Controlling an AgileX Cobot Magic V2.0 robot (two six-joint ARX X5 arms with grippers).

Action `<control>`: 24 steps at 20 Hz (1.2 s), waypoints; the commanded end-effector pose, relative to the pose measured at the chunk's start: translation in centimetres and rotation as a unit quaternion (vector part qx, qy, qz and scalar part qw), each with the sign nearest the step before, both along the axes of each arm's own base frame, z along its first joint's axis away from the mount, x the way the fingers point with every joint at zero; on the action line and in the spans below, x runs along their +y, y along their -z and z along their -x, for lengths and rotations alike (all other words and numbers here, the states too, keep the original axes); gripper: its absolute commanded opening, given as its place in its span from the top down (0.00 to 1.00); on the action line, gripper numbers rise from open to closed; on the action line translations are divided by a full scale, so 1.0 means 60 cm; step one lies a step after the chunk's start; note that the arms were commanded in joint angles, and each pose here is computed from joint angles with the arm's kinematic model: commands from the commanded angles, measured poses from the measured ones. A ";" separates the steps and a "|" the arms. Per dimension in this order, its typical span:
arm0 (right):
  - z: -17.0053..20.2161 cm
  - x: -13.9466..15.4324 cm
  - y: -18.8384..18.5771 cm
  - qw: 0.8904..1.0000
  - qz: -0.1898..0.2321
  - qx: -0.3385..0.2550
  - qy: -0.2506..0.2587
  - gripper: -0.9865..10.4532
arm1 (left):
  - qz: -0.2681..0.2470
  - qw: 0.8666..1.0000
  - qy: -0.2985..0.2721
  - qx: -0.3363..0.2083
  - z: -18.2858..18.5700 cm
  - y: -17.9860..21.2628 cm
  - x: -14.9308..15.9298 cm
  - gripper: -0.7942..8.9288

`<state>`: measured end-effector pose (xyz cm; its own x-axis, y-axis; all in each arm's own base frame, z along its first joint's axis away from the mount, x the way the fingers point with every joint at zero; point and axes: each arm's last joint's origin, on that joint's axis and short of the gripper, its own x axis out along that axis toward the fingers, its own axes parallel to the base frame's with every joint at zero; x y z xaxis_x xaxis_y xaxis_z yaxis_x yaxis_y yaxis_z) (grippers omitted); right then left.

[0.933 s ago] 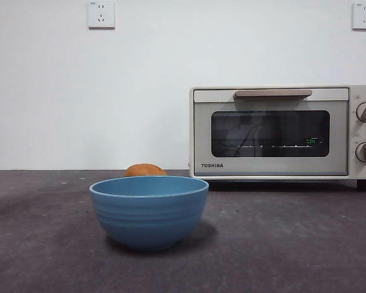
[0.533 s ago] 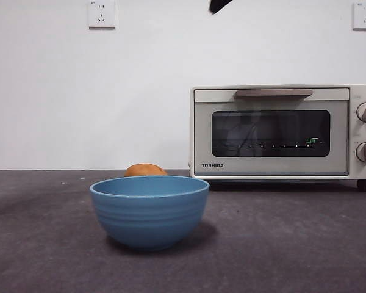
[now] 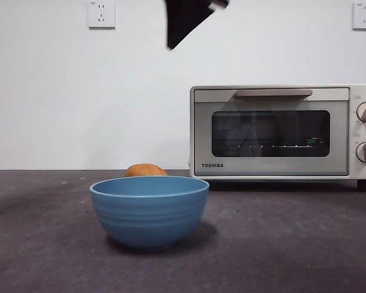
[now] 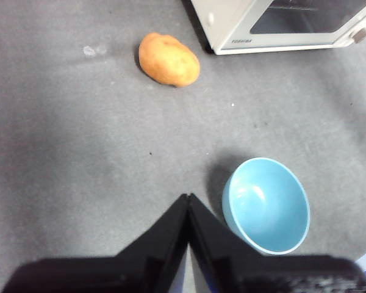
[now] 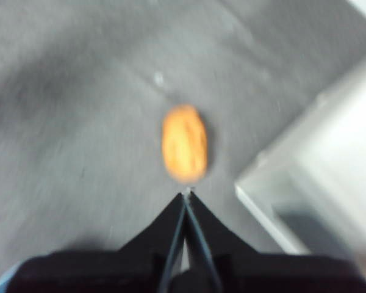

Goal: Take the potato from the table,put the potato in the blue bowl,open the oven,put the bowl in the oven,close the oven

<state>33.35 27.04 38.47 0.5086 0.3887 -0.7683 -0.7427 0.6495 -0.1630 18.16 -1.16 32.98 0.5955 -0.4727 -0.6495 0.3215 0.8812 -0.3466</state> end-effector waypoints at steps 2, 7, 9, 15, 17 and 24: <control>-0.022 0.036 0.035 0.999 0.013 -0.028 -0.041 0.92 | -0.008 1.000 0.012 0.010 -0.019 0.012 0.000 0.92; -0.052 0.067 0.072 0.998 -0.006 -0.047 -0.046 0.92 | -0.015 0.999 0.017 0.041 -0.030 0.027 0.000 0.92; -0.056 0.074 0.086 0.997 -0.016 -0.029 -0.068 0.92 | -0.020 0.998 0.024 0.048 -0.027 0.029 0.000 0.92; -0.075 0.091 0.136 0.997 -0.018 0.001 -0.076 0.65 | -0.025 0.994 0.039 0.095 -0.012 0.037 -0.003 0.92; -0.082 0.098 0.151 0.997 -0.021 0.004 -0.069 0.44 | -0.025 0.993 0.046 0.105 -0.009 0.039 -0.007 0.92; -0.115 0.109 0.232 0.998 0.000 0.032 -0.055 0.36 | -0.029 0.989 0.090 0.118 -0.001 0.040 -0.036 0.92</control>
<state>39.92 33.43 25.67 0.4244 0.4502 -0.7856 -0.8199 0.5593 -0.1224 18.30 -3.24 30.54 0.3366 -0.5123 -0.7901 0.3796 0.8417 -0.3841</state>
